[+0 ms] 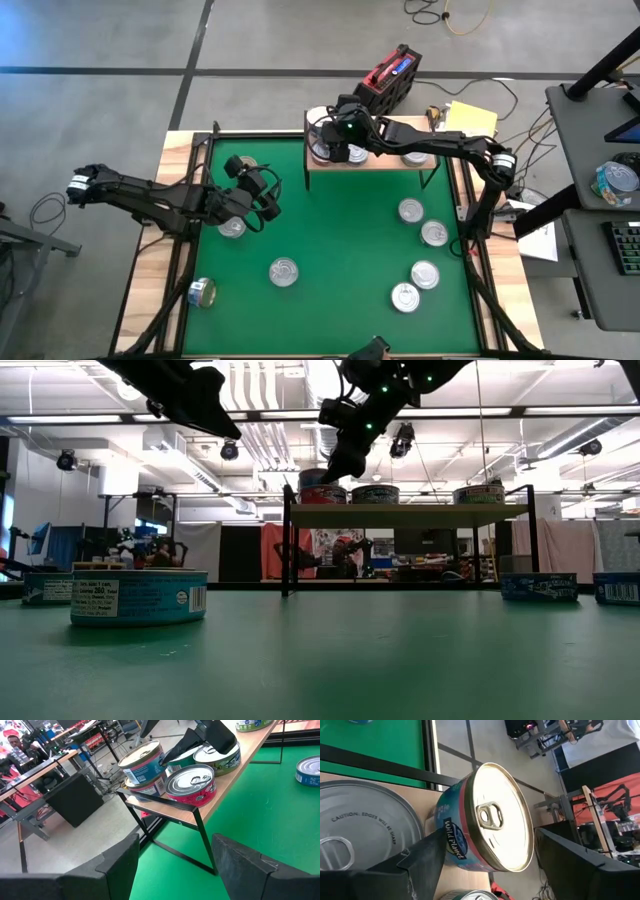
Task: Stack canned seafood by type on shelf
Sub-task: Stack the blue/pink tuna can on top of the other blue/pink tuna can on the shelf
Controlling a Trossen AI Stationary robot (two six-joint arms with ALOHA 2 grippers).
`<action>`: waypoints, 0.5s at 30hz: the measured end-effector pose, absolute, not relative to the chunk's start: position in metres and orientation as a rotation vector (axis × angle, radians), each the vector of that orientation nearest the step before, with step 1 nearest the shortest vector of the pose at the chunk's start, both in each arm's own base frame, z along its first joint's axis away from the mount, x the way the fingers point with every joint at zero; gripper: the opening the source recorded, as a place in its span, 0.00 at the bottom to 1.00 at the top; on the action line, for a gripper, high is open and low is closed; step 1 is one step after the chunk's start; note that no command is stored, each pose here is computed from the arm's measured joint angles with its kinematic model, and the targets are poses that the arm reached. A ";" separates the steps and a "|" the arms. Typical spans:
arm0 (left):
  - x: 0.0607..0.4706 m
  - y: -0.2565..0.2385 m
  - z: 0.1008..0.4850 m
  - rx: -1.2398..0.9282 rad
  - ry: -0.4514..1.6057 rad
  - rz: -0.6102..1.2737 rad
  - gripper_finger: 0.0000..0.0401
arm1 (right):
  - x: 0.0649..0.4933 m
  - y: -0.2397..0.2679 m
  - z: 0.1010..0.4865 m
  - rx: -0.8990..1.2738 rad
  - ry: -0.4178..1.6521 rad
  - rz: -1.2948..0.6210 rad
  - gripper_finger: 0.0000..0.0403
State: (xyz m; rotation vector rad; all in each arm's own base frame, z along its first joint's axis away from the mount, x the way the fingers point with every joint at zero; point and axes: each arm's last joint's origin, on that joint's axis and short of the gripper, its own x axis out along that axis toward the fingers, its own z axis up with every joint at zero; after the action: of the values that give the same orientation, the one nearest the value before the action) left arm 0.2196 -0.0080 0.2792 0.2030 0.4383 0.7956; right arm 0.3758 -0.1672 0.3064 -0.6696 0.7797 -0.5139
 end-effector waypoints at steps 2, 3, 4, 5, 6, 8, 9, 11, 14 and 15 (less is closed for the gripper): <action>0.220 -0.008 0.279 0.203 0.438 0.796 0.58 | 0.376 -0.168 0.307 -0.672 0.779 -0.515 0.71; 0.220 -0.008 0.279 0.203 0.438 0.796 0.58 | 0.375 -0.168 0.307 -0.673 0.780 -0.516 0.71; 0.220 -0.008 0.279 0.203 0.438 0.795 0.58 | 0.375 -0.168 0.307 -0.673 0.780 -0.516 0.71; 0.220 -0.008 0.279 0.203 0.438 0.796 0.58 | 0.375 -0.169 0.307 -0.672 0.781 -0.517 0.71; 0.220 -0.008 0.279 0.203 0.438 0.795 0.58 | 0.375 -0.170 0.307 -0.672 0.781 -0.519 0.71; 0.220 -0.008 0.279 0.203 0.438 0.795 0.58 | 0.374 -0.170 0.307 -0.671 0.782 -0.521 0.72; 0.220 -0.008 0.279 0.203 0.438 0.795 0.58 | 0.374 -0.171 0.307 -0.670 0.783 -0.523 0.72; 0.220 -0.008 0.279 0.203 0.438 0.795 0.58 | 0.374 -0.172 0.307 -0.669 0.784 -0.526 0.72; 0.220 -0.008 0.279 0.203 0.438 0.795 0.58 | 0.373 -0.173 0.307 -0.669 0.785 -0.528 0.71; 0.220 -0.008 0.279 0.203 0.438 0.795 0.58 | 0.373 -0.174 0.307 -0.669 0.786 -0.529 0.70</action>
State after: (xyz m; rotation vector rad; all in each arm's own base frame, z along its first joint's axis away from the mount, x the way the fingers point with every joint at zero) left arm 0.2196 -0.0080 0.2792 0.2027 0.4380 0.7954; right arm 0.3729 -0.1738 0.3066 -0.6688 0.7857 -0.5291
